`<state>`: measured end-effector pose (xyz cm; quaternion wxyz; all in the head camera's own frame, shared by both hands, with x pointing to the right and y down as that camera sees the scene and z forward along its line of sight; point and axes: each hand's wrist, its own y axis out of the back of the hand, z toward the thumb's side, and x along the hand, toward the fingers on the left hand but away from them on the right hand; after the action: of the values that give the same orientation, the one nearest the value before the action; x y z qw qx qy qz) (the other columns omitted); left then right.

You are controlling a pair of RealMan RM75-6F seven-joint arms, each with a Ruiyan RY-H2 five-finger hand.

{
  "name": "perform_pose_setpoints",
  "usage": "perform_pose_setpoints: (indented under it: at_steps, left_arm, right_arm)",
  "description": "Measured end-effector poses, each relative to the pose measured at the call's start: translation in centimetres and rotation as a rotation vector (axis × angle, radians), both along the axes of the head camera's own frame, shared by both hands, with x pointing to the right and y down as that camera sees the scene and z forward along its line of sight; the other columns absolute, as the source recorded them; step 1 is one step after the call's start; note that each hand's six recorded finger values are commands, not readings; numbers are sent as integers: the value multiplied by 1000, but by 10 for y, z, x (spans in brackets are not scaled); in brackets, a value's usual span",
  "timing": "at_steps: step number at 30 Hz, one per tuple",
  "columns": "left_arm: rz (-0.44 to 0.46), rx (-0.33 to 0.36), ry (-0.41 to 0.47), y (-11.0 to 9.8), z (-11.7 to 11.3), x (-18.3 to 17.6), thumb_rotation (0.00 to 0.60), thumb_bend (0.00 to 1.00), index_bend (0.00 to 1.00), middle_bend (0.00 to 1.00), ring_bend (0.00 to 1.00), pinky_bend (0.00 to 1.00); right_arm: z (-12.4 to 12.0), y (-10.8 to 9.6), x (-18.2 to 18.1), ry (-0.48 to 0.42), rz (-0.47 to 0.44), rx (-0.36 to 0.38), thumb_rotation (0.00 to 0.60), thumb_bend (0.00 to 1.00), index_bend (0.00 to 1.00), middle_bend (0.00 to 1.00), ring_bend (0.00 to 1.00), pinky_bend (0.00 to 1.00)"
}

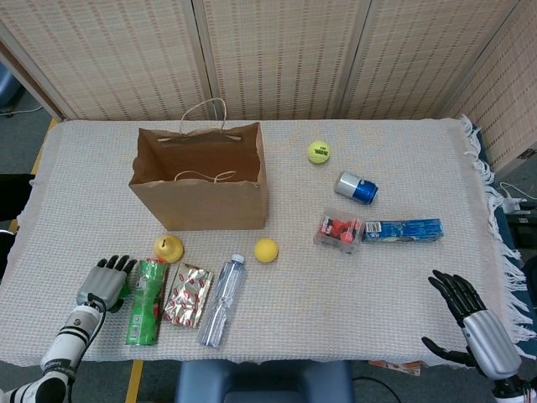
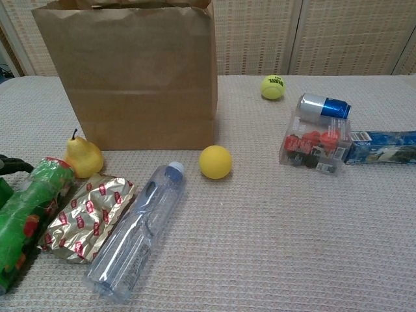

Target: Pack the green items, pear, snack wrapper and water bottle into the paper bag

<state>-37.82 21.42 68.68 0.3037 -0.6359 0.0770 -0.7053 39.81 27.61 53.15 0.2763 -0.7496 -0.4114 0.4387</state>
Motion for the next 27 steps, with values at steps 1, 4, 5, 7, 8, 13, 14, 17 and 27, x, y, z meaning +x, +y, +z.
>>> perform_pose_setpoints:
  at_steps: [1, 4, 5, 7, 8, 13, 14, 17, 27]
  left_arm:
    - [-1, 5, -5, -1, 1, -1, 600, 430, 221, 91, 143, 384]
    - [-15, 39, -14, -3, 3, -4, 600, 555, 496, 416, 452, 678]
    - [-23, 60, -16, -5, 2, -6, 600, 590, 578, 521, 542, 757]
    - [-34, 99, -17, -8, 0, -8, 600, 628, 674, 635, 639, 841]
    - [-40, 128, -14, -10, -2, -10, 600, 634, 690, 652, 654, 851]
    - [-85, 223, 9, -21, -18, -20, 600, 642, 715, 677, 672, 858]
    - [-102, 251, 14, -26, -23, -23, 600, 642, 716, 678, 671, 858]
    - [-141, 326, 26, -38, -38, -31, 600, 643, 720, 682, 677, 857]
    - [-465, 703, 346, -100, -114, -27, 600, 643, 719, 682, 685, 836]
  right_arm:
    - [0, 0, 0, 0, 1, -2, 600, 86, 0, 0, 0, 0]
    - [0, -1, 0, 0, 5, -7, 600, 86, 0, 0, 0, 0]
    - [0, -1, 0, 0, 6, -8, 600, 86, 0, 0, 0, 0]
    - [0, 0, 1, 0, 7, -12, 600, 86, 0, 0, 0, 0]
    - [0, 0, 1, 0, 7, -14, 600, 86, 0, 0, 0, 0]
    - [0, 0, 1, -2, 9, -18, 600, 86, 0, 0, 0, 0]
    - [0, 0, 1, -2, 10, -18, 600, 86, 0, 0, 0, 0]
    - [-1, 0, 1, -3, 10, -18, 600, 85, 0, 0, 0, 0]
    - [1, 2, -1, 1, -4, -30, 600, 86, 0, 0, 0, 0]
